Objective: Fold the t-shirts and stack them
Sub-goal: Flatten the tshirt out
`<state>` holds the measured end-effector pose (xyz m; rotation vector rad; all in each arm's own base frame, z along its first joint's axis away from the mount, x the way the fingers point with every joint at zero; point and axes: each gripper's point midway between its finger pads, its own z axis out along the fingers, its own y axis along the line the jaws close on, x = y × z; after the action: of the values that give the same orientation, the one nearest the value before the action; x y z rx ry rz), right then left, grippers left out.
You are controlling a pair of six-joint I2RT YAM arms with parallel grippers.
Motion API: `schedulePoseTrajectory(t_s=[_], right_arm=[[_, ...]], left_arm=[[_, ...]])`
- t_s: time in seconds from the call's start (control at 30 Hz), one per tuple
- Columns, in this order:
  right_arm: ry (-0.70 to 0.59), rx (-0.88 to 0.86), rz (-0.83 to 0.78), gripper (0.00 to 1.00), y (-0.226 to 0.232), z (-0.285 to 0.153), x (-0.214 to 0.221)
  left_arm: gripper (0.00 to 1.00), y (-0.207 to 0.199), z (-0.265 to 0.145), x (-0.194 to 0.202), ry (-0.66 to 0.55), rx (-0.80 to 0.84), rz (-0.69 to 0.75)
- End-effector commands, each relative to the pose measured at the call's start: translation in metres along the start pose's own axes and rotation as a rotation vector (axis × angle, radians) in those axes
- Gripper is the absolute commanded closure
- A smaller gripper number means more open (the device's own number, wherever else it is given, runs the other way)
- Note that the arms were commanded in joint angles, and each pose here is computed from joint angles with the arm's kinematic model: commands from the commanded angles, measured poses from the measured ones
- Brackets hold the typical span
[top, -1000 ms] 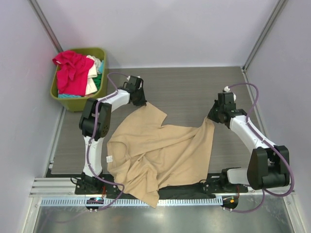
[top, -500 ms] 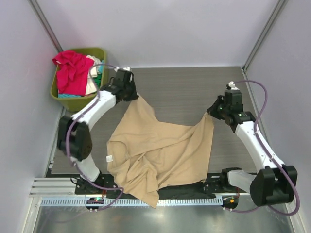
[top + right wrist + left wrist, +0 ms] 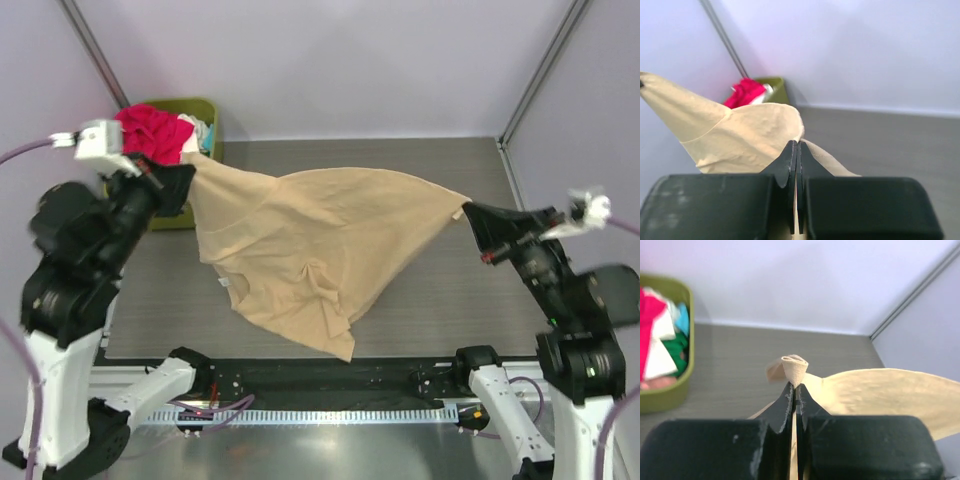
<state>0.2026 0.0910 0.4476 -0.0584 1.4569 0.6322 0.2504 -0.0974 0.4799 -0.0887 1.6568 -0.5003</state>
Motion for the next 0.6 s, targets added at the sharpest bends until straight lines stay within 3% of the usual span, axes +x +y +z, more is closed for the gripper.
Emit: schedulePoseTrajectory(t_s=[0.0, 0.13, 0.27, 0.37, 0.43, 0.57], right_arm=[[-0.137, -0.114, -0.106, 0.99, 0.039, -0.043, -0.037], [-0.296, -0.146, -0.164, 0.99, 0.062, -0.093, -0.059], [-0.335, -0.153, -0.189, 0.99, 0.070, -0.105, -0.071], [-0.352, -0.114, -0.196, 0.99, 0.067, -0.103, -0.088], [-0.424, 0.010, -0.201, 0.99, 0.054, -0.110, -0.117], [-0.383, 0.235, -0.188, 0.99, 0.012, -0.073, -0.143]], left_arm=[[1.00, -0.016, -0.056, -0.032, -0.091, 0.114, 0.111], [1.00, -0.040, -0.123, -0.068, -0.287, 0.278, 0.194], [1.00, -0.058, -0.158, -0.102, -0.418, 0.359, 0.225], [1.00, -0.069, -0.159, -0.120, -0.440, 0.383, 0.231], [1.00, -0.074, -0.149, -0.126, -0.434, 0.391, 0.233], [1.00, -0.085, -0.113, -0.147, -0.424, 0.377, 0.227]])
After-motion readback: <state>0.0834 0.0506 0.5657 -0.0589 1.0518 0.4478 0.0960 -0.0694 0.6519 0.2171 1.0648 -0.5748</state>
